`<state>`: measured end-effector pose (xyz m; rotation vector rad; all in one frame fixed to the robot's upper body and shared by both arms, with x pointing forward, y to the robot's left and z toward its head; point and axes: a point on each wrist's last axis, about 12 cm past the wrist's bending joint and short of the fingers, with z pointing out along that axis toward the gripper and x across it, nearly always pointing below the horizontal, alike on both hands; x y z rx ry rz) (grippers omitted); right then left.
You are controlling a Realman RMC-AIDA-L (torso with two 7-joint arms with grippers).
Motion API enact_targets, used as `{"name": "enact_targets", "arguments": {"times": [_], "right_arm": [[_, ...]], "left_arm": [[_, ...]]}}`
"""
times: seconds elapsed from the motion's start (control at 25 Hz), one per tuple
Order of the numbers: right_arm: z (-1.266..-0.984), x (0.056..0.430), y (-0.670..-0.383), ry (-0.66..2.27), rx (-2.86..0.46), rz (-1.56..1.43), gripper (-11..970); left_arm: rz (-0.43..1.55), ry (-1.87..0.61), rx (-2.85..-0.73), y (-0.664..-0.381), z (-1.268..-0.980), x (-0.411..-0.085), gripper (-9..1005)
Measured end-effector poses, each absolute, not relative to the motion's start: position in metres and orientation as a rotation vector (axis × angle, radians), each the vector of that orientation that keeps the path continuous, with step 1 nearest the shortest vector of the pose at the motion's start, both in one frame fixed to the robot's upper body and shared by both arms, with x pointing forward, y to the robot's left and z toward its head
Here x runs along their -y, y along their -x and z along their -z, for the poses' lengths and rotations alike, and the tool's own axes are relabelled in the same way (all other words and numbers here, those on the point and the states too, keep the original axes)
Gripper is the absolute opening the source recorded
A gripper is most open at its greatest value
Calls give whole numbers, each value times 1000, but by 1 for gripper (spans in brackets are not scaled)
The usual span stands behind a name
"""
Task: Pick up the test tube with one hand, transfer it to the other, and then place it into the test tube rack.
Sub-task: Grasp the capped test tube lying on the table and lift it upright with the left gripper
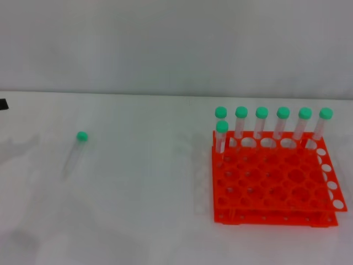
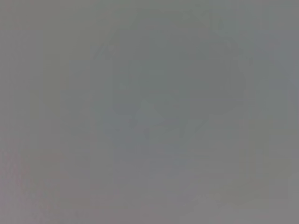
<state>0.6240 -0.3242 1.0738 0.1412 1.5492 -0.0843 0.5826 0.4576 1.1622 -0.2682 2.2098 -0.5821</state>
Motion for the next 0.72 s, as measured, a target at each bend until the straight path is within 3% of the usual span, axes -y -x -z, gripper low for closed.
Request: {"name": "enact_targets", "arguments": {"times": [0.36,0.72], "right_arm": [[-1074,322,-624,-128,-1551,80,873],[-1072,319,-624,-108,-1564,76,873]], "left_arm": [[429,180,-2489,-623,-1196,-434,758],[467,117,-2570,-654,-1194,-403,739]]}}
